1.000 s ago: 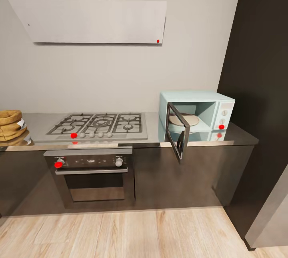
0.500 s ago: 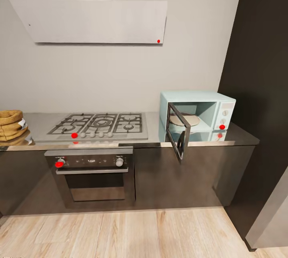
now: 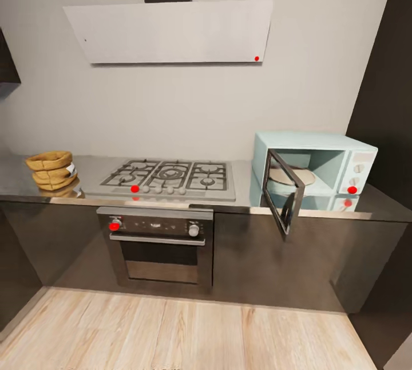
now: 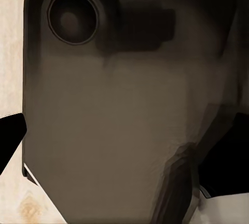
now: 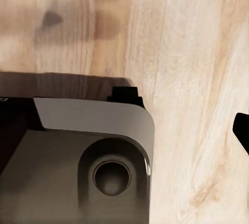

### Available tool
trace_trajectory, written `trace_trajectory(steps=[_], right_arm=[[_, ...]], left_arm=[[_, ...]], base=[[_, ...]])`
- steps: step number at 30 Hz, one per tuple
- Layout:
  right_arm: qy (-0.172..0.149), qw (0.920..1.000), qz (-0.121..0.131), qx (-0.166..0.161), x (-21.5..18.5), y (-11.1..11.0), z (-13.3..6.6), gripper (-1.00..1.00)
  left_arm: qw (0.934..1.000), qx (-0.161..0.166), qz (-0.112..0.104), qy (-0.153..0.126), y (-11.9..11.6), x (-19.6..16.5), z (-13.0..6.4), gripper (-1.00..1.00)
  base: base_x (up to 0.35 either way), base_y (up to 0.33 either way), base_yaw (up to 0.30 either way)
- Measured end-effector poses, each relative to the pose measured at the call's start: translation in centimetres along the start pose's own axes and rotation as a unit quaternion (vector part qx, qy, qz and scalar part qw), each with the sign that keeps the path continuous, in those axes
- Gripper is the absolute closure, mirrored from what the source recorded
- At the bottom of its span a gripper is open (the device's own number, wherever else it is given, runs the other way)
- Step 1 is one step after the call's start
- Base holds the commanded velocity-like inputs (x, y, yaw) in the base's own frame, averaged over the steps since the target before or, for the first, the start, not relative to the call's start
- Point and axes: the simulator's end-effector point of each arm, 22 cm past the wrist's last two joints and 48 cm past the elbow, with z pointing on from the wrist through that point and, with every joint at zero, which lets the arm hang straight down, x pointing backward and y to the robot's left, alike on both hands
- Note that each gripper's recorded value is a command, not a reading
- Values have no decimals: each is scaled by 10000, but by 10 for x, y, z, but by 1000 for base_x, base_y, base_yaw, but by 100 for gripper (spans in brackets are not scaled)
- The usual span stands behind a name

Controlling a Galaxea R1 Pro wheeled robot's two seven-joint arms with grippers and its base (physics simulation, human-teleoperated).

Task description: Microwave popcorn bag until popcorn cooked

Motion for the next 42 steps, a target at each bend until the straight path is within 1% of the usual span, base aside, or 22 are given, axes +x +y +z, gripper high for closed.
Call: trace_trajectory(steps=[7, 12, 14, 16, 18, 34, 38, 42], right_arm=[[-14, 10000, -1, 24, -1, -1, 0, -100], [-10, 10000, 0, 26, -1, -2, 0, -100], [-17, 10000, -1, 81, -1, -7, 0, -100], [-17, 9998, -4, 194, -1, -14, 0, -100], [-17, 9997, -16, 223, -1, -16, 0, -100], [-26, 9998, -70, 204, -2, -15, 0, -100], [-24, 9996, -182, 193, -2, -14, 0, -100], [-18, 9993, -356, 103, -2, -3, 0, -100]], left_arm=[[10000, 1, 0, -2, 0, 0, 0, -100], [10000, 0, 0, 1, 0, 0, 0, -100], [10000, 0, -1, 1, 0, 0, 0, -100], [10000, 0, 0, 0, 0, 0, 0, -100], [10000, 0, -2, 1, 0, 0, 0, -100], [10000, -8, -7, -1, 1, 0, 0, -100], [10000, -8, -8, 0, 1, 0, 0, -100], [10000, -8, -8, 0, 1, 0, 0, -100]], base=[[0, 8, 269], [0, 134, 51], [0, 203, 5], [0, 272, 1], [0, 307, 0], [0, 321, 0], [0, 278, 0], [0, 256, 73]])
